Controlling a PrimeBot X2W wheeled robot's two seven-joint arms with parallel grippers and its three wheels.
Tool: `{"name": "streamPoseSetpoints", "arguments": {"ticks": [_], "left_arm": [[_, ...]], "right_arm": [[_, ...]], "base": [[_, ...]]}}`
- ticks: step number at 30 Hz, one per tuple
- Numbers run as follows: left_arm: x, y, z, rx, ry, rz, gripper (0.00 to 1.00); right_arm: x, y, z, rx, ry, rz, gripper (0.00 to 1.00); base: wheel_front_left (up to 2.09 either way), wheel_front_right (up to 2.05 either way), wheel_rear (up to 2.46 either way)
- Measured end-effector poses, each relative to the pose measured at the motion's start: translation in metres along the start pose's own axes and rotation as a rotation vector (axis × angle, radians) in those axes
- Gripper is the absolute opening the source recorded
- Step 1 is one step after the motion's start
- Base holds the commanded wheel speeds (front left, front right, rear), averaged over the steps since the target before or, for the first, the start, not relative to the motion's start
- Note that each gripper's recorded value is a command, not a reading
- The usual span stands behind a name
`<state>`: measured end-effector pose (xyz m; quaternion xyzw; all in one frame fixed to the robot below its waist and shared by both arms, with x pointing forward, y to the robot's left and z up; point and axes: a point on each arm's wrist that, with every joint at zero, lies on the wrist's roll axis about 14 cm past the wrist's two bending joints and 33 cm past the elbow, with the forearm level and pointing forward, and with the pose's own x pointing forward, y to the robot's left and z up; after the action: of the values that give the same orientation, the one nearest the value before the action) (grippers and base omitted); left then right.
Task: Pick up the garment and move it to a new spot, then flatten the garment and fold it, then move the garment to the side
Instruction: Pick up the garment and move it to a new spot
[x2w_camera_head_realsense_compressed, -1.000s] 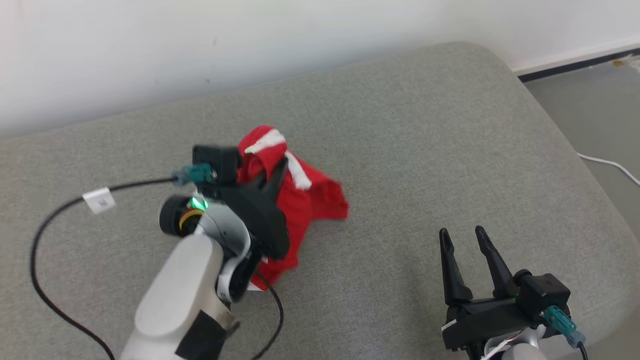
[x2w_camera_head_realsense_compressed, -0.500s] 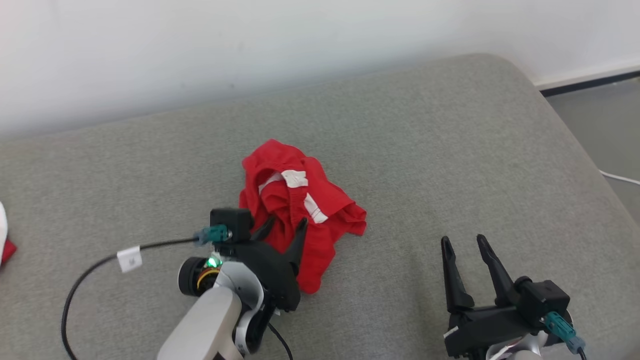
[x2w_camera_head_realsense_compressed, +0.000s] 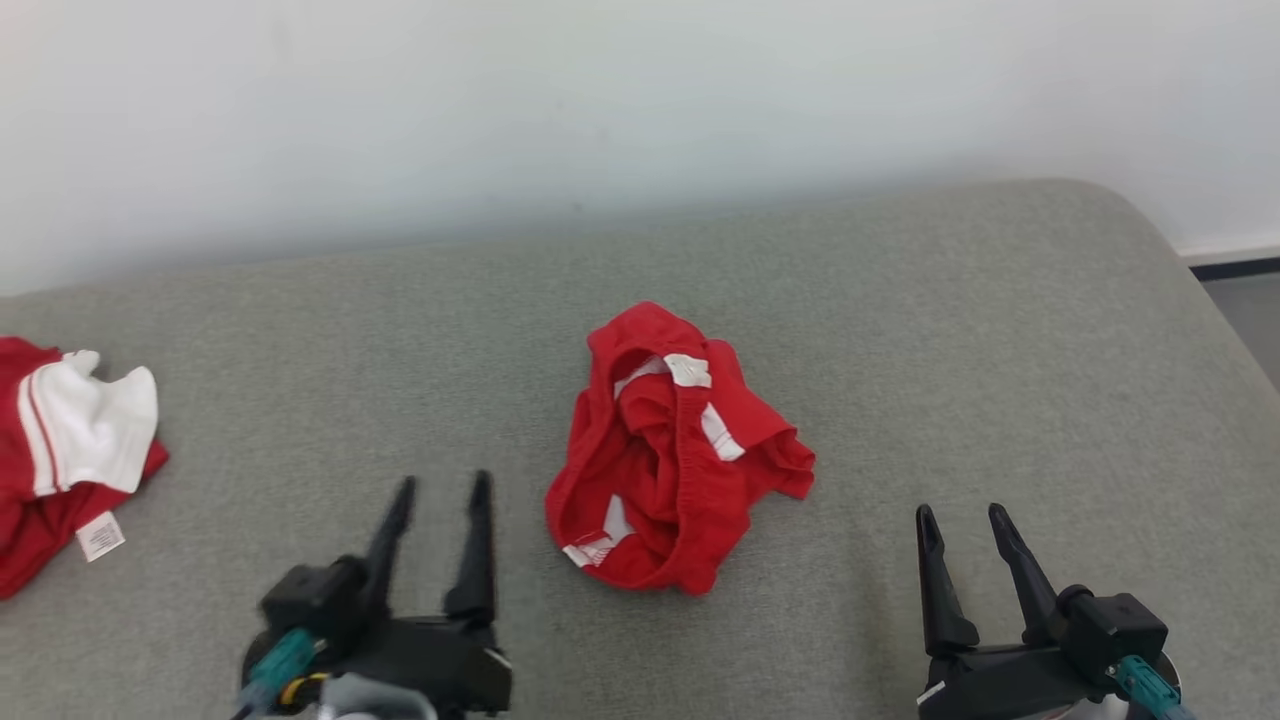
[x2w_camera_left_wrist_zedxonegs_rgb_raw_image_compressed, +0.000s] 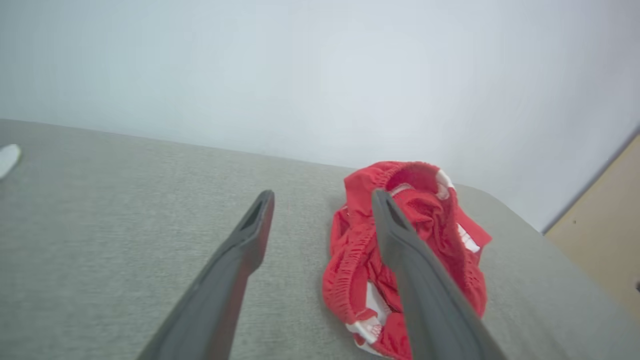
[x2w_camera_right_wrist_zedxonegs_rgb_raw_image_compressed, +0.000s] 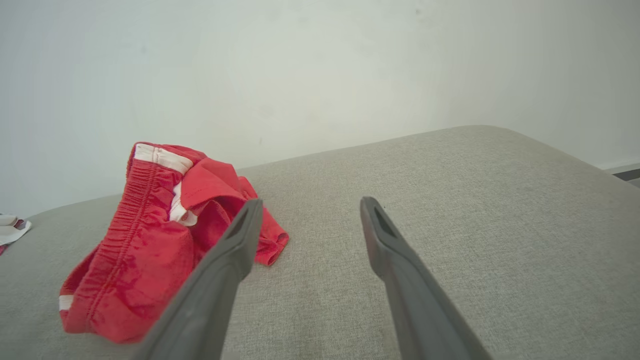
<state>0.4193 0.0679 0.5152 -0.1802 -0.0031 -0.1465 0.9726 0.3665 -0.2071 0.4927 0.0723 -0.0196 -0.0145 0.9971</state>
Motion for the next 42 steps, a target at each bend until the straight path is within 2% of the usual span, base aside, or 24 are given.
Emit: {"name": "streamPoseSetpoints", "arguments": {"ticks": [4, 11, 17, 24, 30, 42], "left_arm": [[-0.024, 0.025, 0.039, 0.081, -0.131, 0.084, 1.00], [-0.061, 0.051, 0.058, 0.155, -0.198, 0.159, 1.00], [-0.084, 0.067, 0.047, 0.228, -0.156, 0.188, 1.00], [-0.107, 0.089, 0.012, 0.277, -0.027, 0.246, 1.00], [-0.119, 0.098, -0.014, 0.254, 0.059, 0.264, 1.00], [-0.114, 0.098, -0.012, 0.251, 0.052, 0.253, 1.00]], "right_arm": [[0.003, 0.009, 0.001, 0.002, -0.005, 0.028, 1.00], [0.005, 0.020, 0.004, 0.006, -0.013, 0.059, 1.00], [0.000, 0.013, 0.001, 0.004, -0.005, 0.040, 1.00], [-0.012, 0.006, -0.011, -0.019, 0.033, 0.020, 1.00], [-0.016, 0.001, -0.015, -0.034, 0.058, 0.008, 1.00], [-0.018, -0.002, -0.019, -0.029, 0.071, -0.002, 1.00]], "base": [[0.00, 0.00, 0.00], [0.00, 0.00, 0.00], [0.00, 0.00, 0.00], [0.00, 0.00, 0.00], [0.00, 0.00, 0.00], [0.00, 0.00, 0.00]]}}
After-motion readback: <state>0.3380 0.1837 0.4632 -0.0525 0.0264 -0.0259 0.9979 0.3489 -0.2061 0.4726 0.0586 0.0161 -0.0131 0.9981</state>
